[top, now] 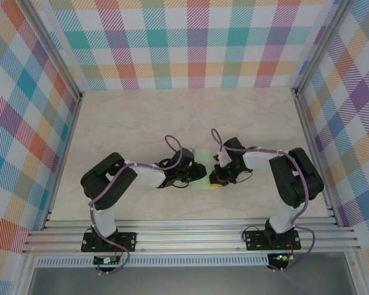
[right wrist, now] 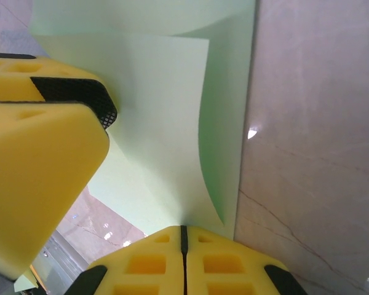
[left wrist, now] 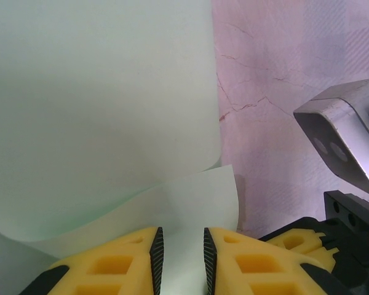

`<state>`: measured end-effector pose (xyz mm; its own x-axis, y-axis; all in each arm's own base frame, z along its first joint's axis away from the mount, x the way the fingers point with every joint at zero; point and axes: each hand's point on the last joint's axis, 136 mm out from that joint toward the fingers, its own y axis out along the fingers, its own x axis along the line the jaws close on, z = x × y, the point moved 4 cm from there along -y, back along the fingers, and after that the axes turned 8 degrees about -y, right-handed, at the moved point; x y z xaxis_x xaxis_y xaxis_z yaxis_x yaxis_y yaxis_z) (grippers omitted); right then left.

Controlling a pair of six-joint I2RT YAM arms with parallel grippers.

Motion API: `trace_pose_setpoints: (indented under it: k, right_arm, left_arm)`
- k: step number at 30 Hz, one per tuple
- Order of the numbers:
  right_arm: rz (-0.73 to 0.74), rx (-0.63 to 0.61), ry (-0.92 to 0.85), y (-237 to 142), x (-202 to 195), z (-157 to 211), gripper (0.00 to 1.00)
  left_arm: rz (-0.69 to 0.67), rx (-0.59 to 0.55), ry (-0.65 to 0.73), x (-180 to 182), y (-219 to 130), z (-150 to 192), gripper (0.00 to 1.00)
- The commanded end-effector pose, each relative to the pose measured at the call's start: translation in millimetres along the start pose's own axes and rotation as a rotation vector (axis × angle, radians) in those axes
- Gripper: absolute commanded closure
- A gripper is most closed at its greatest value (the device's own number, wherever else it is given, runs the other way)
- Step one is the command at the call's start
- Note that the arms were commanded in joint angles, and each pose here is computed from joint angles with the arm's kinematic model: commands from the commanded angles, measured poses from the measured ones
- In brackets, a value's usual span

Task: Fold a paper plane with a square sheet of paper (pick it up from the middle)
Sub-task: Fold the triangle a second time at the center of the table.

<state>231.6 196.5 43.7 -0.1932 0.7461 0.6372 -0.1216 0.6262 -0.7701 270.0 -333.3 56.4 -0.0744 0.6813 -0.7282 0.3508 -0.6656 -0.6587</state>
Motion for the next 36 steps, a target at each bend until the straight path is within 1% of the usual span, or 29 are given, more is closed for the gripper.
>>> trace_pose_setpoints:
  k: [1,6,11,16,23,27,36]
  right_arm:
    - [0.08,0.072,0.126,2.1,-21.1,28.1,0.94]
    - [0.101,0.091,0.171,1.5,-29.5,37.2,0.94]
    - [0.071,0.085,0.207,-3.9,-29.6,40.8,0.93]
    - [0.059,0.085,0.238,-6.2,-29.8,44.3,0.91]
    - [0.092,0.112,0.276,-2.6,-39.8,57.0,0.93]
    - [0.137,0.114,0.29,-8.0,-41.8,58.5,0.94]
    - [0.144,0.087,0.304,-15.4,-39.2,64.2,0.9]
  left_arm:
    - [-0.064,-0.013,-0.006,13.4,3.3,3.7,0.73]
    - [-0.071,-0.018,-0.011,15.4,3.0,3.7,0.74]
    - [-0.074,-0.016,-0.011,17.0,2.8,4.4,0.75]
    - [-0.093,-0.016,-0.015,22.3,3.3,5.9,0.77]
    - [-0.115,-0.005,-0.021,26.6,5.4,7.5,0.83]
    - [-0.169,-0.01,-0.032,36.7,4.8,8.0,0.85]
    - [-0.231,-0.006,-0.056,53.3,7.4,12.4,0.89]
